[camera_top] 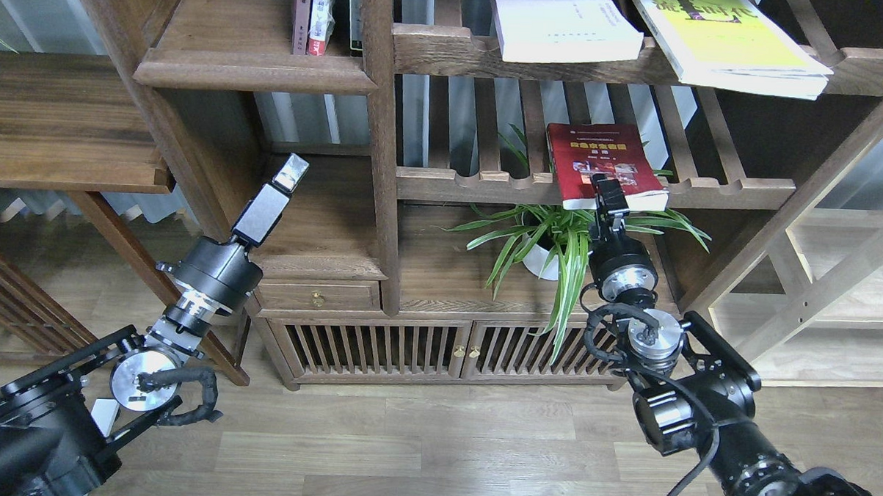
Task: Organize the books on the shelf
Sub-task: 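Reach the right gripper up toward the red book on the middle shelf, then grasp the red book's bottom edge with the right gripper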
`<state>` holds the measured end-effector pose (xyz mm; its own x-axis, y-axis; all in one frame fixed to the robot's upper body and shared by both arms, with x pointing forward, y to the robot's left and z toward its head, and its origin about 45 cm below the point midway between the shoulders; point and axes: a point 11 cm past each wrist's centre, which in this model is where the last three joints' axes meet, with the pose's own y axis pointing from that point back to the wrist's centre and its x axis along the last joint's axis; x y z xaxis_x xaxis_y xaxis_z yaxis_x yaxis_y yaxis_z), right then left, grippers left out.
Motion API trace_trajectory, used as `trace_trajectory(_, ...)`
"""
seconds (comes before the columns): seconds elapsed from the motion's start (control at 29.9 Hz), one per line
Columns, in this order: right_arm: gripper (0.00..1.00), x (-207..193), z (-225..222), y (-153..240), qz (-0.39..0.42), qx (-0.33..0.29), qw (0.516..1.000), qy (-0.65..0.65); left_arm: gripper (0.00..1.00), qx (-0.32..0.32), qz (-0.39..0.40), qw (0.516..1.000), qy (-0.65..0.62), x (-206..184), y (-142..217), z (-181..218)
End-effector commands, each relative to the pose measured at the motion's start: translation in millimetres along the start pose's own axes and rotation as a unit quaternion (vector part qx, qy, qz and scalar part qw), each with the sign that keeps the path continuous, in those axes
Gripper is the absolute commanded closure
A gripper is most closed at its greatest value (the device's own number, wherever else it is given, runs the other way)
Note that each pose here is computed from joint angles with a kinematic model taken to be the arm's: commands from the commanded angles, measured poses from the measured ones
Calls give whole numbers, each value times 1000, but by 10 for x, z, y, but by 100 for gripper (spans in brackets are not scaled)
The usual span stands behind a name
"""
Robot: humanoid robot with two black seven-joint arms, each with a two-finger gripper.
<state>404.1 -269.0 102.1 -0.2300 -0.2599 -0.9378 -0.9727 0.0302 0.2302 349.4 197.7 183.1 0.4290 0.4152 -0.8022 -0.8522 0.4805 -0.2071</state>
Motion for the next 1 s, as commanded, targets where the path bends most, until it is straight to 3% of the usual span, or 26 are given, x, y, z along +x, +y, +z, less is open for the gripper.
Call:
trace_trajectory(0.0,6,25,-53,-30,7,6,1000,5,1,0,2,1000,1,10,16,-11)
trace_trajectory(0.2,12,-22,-116,-110,11,13,1000,15,1,1,6,1000,3,30,45,-25)
trace_trajectory(0.53,14,-59,-207,-213,22,24,999,28,1,1,10,1000,2,55,62,-27)
trace_trajectory(0.8,46,-53,-212,-209,19,27,999,23,1,1,12,1000,2,68,70,-27)
trace_trajectory(0.97,61,-57,-196,-206,16,27,999,20,1,1,14,1000,0,82,74,-24)
